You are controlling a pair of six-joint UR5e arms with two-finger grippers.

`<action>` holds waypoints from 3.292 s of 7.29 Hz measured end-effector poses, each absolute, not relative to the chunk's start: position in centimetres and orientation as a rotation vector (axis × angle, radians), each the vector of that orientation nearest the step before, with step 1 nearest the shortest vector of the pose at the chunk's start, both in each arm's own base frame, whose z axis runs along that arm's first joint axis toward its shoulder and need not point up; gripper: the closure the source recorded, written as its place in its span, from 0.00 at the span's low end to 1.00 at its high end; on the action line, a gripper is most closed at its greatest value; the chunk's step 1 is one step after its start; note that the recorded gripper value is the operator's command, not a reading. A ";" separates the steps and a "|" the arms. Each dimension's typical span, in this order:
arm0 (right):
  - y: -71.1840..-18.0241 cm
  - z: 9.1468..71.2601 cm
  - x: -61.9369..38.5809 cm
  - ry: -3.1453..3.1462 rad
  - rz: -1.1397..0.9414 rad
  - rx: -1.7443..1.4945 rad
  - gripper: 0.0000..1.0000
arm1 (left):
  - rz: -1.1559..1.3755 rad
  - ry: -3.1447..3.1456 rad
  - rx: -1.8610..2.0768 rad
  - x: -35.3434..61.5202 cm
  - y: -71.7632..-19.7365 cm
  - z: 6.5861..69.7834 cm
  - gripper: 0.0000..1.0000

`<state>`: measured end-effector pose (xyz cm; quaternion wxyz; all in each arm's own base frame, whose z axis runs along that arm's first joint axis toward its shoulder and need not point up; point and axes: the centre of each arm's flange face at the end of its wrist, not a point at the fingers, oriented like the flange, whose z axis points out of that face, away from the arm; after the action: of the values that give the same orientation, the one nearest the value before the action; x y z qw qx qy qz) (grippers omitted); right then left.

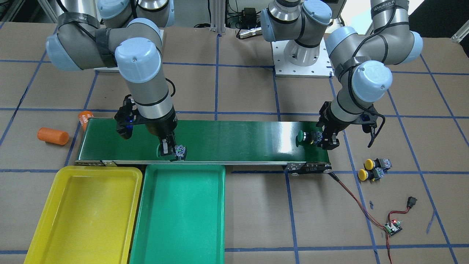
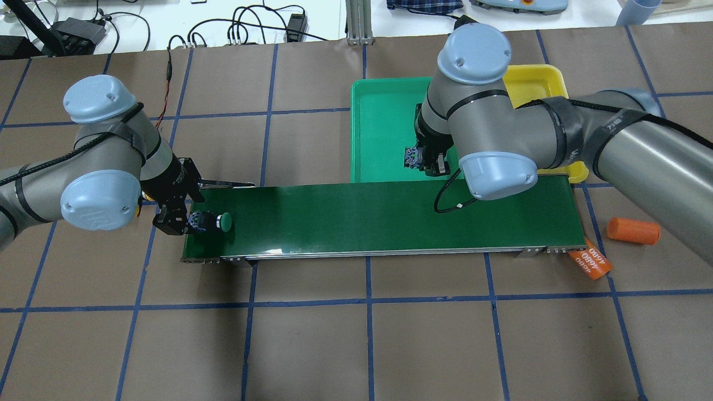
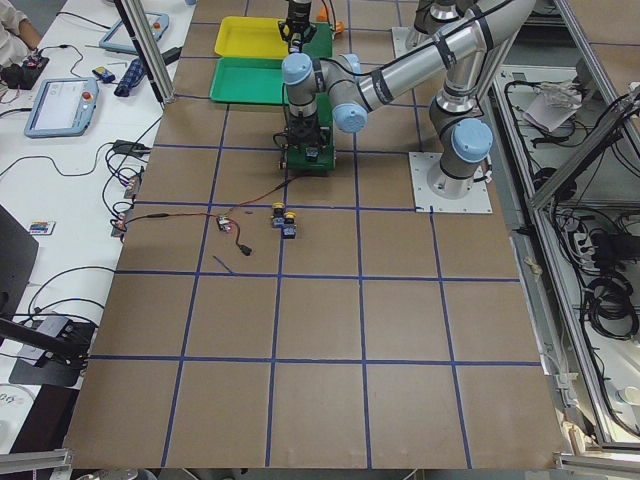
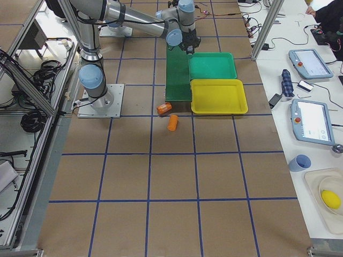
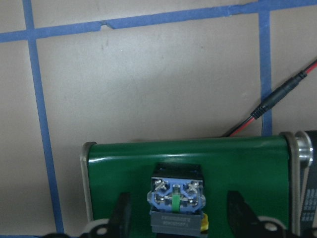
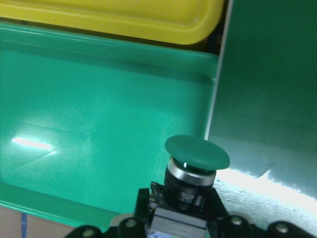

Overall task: Sort buttons by color to trays
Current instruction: 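Carry the green switch into the green tray and release while the left gripper withdraws, then raise the right gripper over the belt while the left gripper grasps a red-label switch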

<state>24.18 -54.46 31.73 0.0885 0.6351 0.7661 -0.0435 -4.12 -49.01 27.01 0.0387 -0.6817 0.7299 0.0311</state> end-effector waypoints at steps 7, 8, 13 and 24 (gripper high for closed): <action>-64.9 23.7 25.1 2.324 -0.110 1.855 0.00 | -0.066 2.427 -1.864 1.2 -51.9 31.4 0.23; -64.9 24.1 25.0 2.316 -0.114 1.862 0.00 | -0.070 2.452 -1.827 3.5 -52.4 31.5 0.23; -59.8 32.0 23.4 2.326 -0.081 1.919 0.00 | -0.195 2.418 -1.769 10.7 -54.9 29.3 0.25; -48.6 35.5 20.4 2.371 0.083 2.054 0.00 | -0.049 2.120 -2.120 18.9 -55.3 21.4 0.15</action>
<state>20.45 -48.61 35.54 0.0021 0.6545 0.7556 0.0265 18.89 -55.32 21.41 0.0713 -0.7053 0.7052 -0.0162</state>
